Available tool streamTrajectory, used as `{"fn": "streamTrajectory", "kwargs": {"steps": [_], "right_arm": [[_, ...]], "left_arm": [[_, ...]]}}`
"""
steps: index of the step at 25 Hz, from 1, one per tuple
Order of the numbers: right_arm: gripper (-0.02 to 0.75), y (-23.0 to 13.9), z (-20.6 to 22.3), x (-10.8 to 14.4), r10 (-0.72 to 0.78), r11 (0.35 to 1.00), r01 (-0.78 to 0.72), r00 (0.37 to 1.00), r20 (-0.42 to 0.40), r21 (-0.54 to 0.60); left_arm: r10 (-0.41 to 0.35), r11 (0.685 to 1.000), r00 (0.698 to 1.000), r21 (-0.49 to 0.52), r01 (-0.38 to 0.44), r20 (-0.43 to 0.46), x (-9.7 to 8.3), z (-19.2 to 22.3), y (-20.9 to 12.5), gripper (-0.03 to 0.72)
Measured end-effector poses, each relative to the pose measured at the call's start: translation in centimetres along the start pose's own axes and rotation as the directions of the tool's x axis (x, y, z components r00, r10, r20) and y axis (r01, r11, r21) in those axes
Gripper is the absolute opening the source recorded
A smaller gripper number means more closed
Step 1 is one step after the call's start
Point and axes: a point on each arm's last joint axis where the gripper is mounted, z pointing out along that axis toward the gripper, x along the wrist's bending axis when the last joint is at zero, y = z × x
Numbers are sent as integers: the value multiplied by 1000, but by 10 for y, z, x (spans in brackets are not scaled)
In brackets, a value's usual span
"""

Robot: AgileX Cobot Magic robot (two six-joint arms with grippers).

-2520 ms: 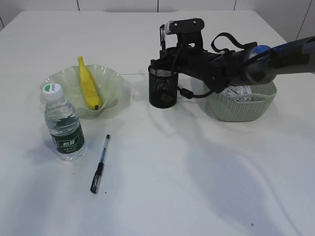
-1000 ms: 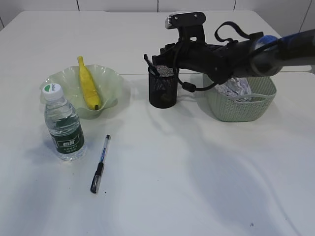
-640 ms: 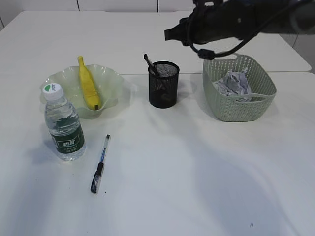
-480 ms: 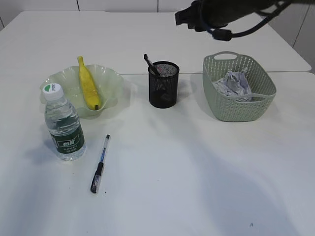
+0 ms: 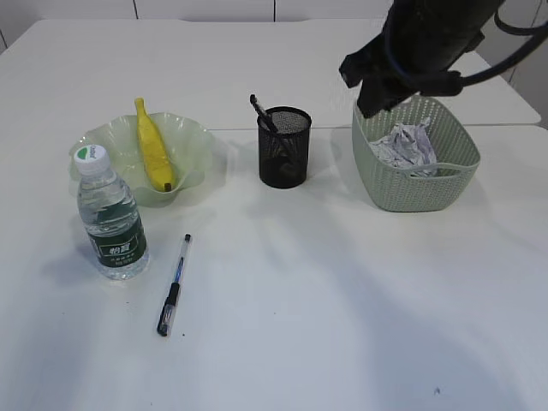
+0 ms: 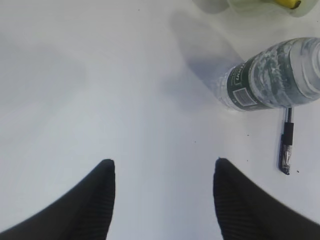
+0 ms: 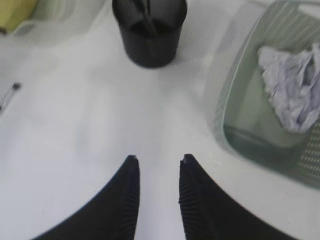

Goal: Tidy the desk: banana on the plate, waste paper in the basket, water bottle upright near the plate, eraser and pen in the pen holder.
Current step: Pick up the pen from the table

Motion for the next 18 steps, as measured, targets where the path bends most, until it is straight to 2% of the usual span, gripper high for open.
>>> {"fn": "streamTrajectory", "kwargs": {"steps": [7,13,18], "right_arm": [[213,-35,-9,3,-2,995,4,1000,-27,101],[230,-74,-22,-4,59,992,-56,998,-30,116],[234,-96,-34,-10,110,988,-106,994,-29,111]], "left_arm": [[0,1000,1000,29,0,-1,0,0,-3,433],[-1,998,1000,62,1,-2,0,0,-6,433],[-1,999,1000,42,0,8,-1,-12,-9,431]]}}
